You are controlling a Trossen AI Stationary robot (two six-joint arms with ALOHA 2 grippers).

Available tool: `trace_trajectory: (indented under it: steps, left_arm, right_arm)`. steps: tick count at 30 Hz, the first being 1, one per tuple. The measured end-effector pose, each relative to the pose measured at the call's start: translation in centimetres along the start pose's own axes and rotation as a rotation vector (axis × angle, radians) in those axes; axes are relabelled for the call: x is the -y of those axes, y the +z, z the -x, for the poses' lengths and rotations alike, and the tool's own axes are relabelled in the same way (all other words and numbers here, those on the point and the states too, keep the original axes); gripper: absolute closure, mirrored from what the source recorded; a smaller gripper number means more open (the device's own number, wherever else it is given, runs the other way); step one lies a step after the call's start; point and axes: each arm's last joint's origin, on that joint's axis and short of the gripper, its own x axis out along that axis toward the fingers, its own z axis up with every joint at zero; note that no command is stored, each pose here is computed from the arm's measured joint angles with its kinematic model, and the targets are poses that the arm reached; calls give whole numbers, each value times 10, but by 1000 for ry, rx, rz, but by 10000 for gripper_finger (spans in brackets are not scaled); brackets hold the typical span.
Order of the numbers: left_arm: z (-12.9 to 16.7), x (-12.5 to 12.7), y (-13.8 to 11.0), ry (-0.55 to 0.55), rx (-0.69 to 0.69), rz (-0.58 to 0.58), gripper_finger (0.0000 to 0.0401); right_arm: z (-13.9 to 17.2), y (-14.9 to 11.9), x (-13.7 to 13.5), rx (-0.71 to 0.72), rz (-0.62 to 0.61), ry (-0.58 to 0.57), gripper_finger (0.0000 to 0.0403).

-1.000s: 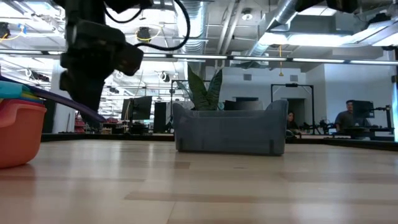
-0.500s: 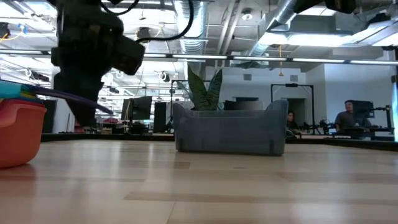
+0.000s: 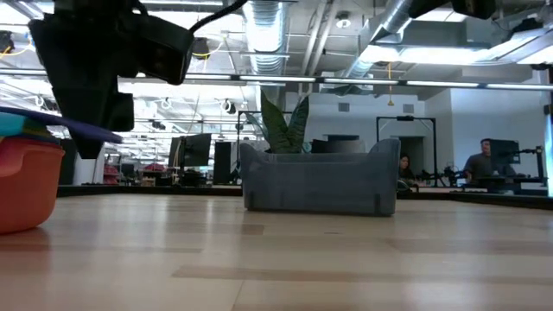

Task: Nest measuring cups in basket
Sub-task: Stack the dark blue measuring cup on top of the light blue measuring cup, then adjust the stacked measuring cups

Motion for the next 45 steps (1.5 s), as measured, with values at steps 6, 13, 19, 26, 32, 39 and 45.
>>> trace_trajectory:
  steps: [6,13,19,26,32,39,45]
  left_arm:
    - [-1,4,-4,-23,-29,-38,292]
    - [2,10,-10,-61,-67,-75,292]
    - [17,23,-7,-40,-63,-120,292]
    - [39,31,-3,77,-41,-92,292]
    - [76,37,-15,142,116,24,292]
    - [112,53,-53,115,376,98,292]
    - [103,70,-92,101,432,124,292]
  right_arm:
    - [0,0,0,0,-10,3,372]
    - [0,0,-1,-2,-33,13,388]
    - [0,0,-1,-1,-33,13,376]
    - [-5,0,-3,-1,-103,-2,353]
    - [-23,-9,-15,-41,-129,20,332]
    - [-49,-15,-41,-60,-164,187,285]
    - [-77,-24,-61,-106,-179,260,224]
